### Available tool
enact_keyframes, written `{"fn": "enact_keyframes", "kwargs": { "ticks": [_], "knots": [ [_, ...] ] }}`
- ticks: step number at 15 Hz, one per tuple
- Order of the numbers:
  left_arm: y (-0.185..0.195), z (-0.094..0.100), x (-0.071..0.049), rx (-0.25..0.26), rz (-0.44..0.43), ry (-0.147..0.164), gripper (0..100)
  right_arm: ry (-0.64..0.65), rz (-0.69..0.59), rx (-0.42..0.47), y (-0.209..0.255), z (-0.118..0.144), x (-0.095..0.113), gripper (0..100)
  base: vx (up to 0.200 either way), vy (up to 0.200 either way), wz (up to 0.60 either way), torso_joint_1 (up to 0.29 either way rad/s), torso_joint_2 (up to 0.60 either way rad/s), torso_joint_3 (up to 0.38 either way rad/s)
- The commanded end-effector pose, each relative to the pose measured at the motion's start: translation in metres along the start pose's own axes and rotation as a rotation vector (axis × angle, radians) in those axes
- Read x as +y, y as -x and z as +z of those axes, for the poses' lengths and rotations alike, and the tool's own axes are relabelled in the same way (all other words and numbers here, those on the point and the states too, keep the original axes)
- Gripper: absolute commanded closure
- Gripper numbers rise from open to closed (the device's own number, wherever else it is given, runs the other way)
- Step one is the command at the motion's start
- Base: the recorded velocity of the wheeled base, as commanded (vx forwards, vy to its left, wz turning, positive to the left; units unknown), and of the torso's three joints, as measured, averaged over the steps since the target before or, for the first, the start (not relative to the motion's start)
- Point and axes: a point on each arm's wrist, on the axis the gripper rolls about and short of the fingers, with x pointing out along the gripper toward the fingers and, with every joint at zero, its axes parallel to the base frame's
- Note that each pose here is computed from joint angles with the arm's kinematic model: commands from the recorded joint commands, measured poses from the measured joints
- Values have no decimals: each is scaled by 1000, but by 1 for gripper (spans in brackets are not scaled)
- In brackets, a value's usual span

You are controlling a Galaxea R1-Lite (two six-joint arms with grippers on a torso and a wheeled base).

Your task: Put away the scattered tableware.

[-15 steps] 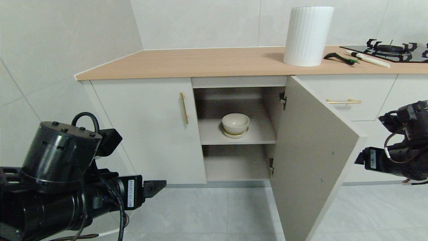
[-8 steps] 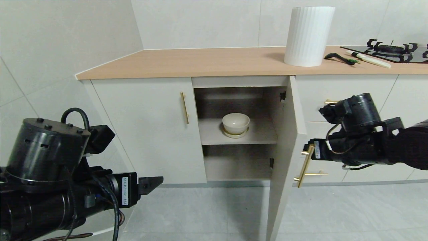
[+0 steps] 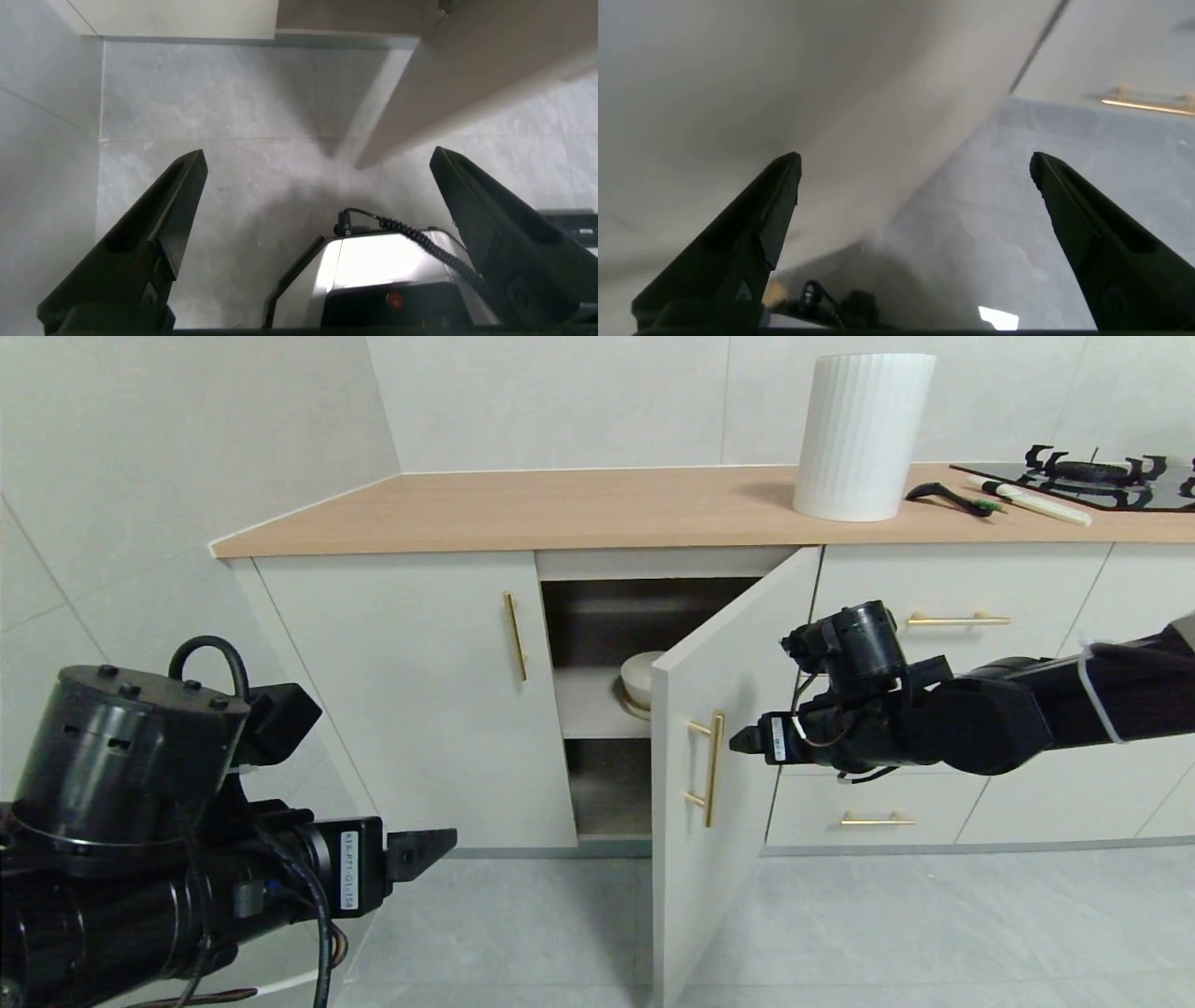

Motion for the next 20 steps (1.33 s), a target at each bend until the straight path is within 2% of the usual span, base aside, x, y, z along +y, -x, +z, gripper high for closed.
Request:
{"fn": "enact_keyframes", "kwargs": {
  "ticks": [1,3,6,8,11,14,17,20],
  "knots": [
    [-4,0,-1,5,17,-1,0,7,-2,22,-21,-8,4,0,0,0,0,0,0,0],
    [-5,1,-1,-22,33,6,0,-26,1,5,-35,-10,6,0,0,0,0,0,0,0],
    [-5,1,-1,-26,38,3,0,-84,9,-20,-49,-9,9,0,0,0,0,0,0,0],
    [-5,0,0,-22,39,0,0,-115,14,-25,-50,-8,11,0,0,0,0,0,0,0],
    [-6,-1,0,-18,41,-1,0,-119,6,-29,-54,-10,13,0,200,0,0,2,2,-2],
    [-7,-1,-1,-14,43,-3,0,-163,33,-78,-58,-9,22,0,200,0,0,-1,5,2],
    [-10,-2,-1,-5,49,-6,0,-178,52,-85,-56,-8,30,0,0,0,0,0,0,0],
    [-13,-3,-2,6,53,-7,0,-263,88,-103,-56,-2,44,0,0,0,0,0,0,0]
  ]
}}
